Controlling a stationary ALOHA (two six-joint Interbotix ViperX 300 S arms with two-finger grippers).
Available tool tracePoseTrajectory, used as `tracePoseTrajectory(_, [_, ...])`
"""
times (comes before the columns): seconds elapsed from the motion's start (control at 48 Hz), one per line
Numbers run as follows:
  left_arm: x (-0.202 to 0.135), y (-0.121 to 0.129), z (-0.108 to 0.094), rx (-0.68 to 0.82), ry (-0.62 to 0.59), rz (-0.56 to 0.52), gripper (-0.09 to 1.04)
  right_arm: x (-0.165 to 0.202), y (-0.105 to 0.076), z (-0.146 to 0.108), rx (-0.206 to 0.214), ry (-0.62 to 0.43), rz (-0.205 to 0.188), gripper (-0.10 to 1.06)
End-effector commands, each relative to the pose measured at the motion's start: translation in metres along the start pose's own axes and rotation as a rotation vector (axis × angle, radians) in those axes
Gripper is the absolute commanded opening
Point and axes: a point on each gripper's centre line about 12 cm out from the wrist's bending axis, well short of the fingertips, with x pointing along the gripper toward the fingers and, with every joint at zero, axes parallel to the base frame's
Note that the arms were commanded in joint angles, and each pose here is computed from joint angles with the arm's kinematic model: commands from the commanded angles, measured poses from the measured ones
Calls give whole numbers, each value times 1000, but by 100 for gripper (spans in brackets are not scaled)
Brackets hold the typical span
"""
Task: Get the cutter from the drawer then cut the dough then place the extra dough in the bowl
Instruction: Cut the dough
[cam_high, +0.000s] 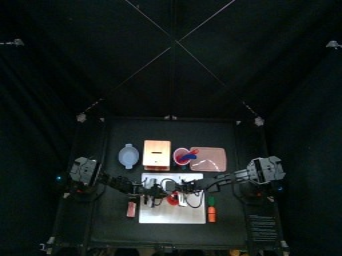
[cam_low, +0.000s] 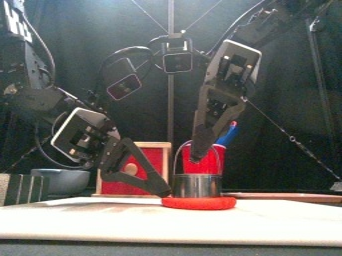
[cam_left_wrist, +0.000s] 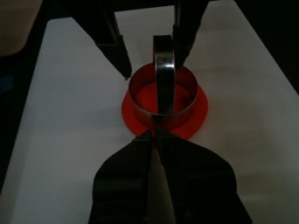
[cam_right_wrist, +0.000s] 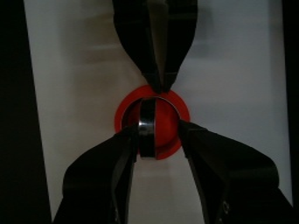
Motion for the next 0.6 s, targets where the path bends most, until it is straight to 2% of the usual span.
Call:
tracePoseTrajectory(0.021, [4,0,11,-4,-36,2,56,-9,4,15,2,-52,13,78])
tracePoseTrajectory(0.438, [6,0,4,-15,-10,10,56,-7,6,15,-3,-50,15,74])
tracePoseTrajectory(0.604, [6,0,3,-16,-7,11,56,-7,6,15,-2,-50,16,68])
